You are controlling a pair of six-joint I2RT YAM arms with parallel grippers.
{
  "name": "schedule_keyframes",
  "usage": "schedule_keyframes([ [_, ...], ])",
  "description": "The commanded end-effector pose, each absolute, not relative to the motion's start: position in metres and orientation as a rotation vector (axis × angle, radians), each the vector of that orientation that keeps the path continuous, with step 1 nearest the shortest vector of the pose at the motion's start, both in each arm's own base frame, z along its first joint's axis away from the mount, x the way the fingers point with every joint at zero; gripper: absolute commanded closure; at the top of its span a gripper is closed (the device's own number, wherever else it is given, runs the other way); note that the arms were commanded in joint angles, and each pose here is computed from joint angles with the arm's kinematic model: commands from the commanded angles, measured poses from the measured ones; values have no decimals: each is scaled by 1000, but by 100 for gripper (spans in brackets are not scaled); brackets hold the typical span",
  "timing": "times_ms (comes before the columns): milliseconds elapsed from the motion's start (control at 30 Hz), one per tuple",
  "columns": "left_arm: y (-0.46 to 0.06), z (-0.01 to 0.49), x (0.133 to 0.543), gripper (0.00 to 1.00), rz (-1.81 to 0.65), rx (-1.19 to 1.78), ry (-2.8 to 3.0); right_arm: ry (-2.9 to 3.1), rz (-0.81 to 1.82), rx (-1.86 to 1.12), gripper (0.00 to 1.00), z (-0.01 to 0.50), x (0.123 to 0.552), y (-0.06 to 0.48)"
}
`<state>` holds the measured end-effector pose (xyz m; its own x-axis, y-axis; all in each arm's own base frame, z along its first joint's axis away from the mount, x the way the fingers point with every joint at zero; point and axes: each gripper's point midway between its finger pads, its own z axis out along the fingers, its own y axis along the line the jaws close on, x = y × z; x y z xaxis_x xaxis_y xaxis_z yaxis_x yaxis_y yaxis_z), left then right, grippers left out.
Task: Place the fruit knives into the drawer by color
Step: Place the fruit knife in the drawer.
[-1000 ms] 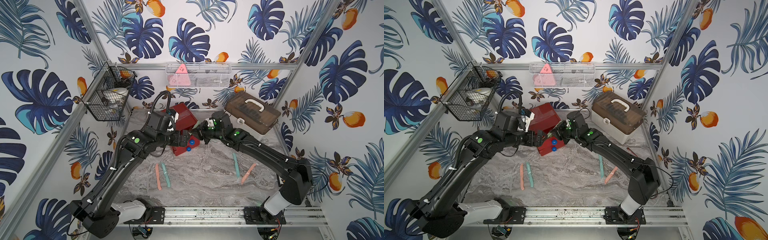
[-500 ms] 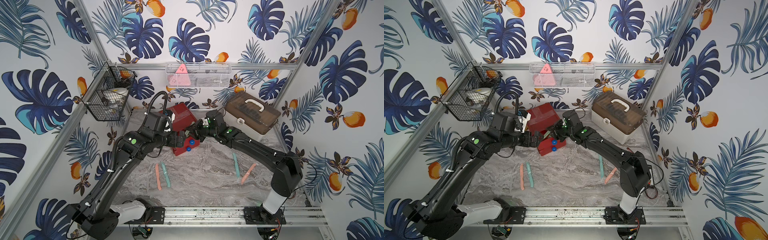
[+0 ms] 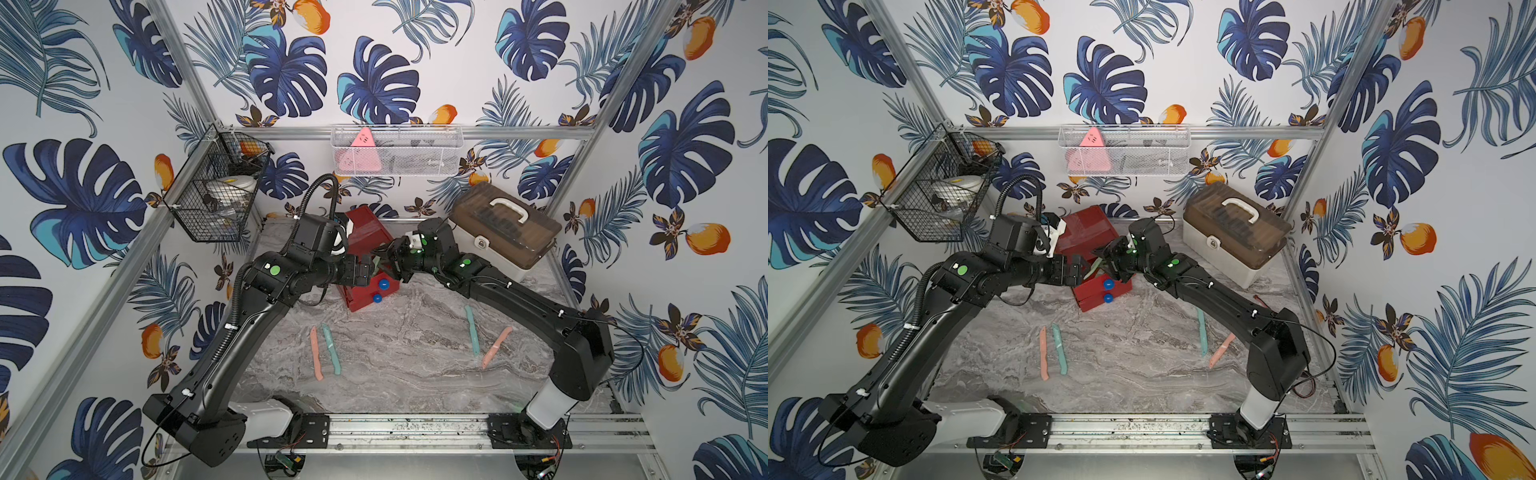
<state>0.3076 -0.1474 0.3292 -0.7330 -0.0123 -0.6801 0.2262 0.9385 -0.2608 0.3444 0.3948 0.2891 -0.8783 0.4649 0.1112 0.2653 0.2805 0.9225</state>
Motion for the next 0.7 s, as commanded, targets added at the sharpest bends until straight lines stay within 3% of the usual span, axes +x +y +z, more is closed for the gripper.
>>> schedule_keyframes([
  [0,-153,335,313,1,-456,168,2334,2324,1670,666,59,296,347,396],
  [100,-151,333,313,1,-452,164,2337,2327,1674,669,73,294,349,398],
  [200,-149,331,311,1,-445,161,2341,2329,1677,661,81,295,349,400],
  [333,-146,328,310,1,-448,156,2346,2342,1651,650,81,295,348,398],
  [433,-144,328,310,1,-446,156,2344,2361,1554,611,75,302,345,387],
  [533,-144,325,310,1,-450,156,2349,2434,1442,541,59,300,340,380],
  [667,-145,323,311,1,-459,153,2353,2527,1278,372,53,291,340,378],
])
